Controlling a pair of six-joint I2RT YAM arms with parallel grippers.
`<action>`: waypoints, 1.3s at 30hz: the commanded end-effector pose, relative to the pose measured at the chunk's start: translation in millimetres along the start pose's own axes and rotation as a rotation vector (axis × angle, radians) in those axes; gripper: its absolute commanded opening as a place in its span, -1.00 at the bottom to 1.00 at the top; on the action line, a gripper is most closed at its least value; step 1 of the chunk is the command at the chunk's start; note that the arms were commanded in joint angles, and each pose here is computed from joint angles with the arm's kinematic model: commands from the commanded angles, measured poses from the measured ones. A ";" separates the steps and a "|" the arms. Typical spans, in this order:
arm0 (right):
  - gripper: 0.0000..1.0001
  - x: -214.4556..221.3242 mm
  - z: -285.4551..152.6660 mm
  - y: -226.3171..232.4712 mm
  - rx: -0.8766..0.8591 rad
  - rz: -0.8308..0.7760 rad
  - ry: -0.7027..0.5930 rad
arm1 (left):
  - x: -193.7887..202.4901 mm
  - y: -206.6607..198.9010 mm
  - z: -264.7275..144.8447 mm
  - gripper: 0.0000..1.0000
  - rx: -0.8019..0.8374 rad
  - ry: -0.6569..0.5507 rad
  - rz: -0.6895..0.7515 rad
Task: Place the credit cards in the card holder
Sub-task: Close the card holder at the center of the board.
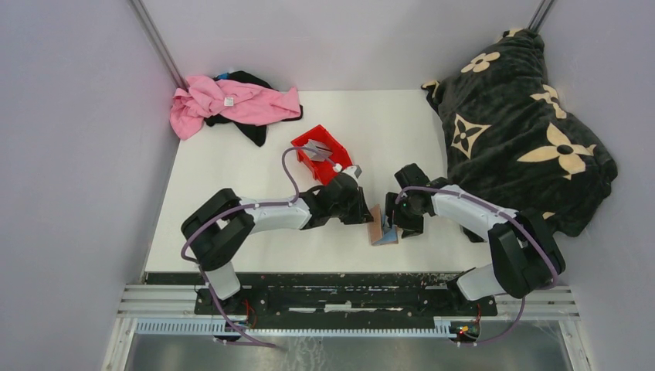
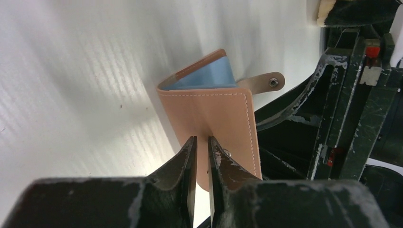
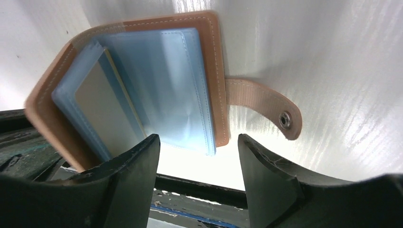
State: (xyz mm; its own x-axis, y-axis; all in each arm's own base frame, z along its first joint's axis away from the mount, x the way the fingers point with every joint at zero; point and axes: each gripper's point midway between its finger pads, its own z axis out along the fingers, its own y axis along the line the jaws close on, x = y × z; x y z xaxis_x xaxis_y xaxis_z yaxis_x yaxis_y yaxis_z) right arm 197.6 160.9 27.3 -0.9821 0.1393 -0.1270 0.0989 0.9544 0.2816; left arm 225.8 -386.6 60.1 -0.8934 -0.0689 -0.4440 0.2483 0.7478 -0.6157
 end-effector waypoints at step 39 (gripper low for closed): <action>0.01 -55.7 -32.1 -29.5 0.087 -0.015 -0.230 | 24.4 -14.3 33.0 -0.64 -0.034 0.184 0.130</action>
State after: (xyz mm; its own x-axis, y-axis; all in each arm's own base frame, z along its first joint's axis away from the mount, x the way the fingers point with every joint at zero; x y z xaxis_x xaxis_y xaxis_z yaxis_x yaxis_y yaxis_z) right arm 219.8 111.5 45.8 -0.9434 0.1714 -0.2838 0.1270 0.9775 0.1681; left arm 219.3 -418.7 40.0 -0.9206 0.0724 -0.3837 0.2965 0.7691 -0.5662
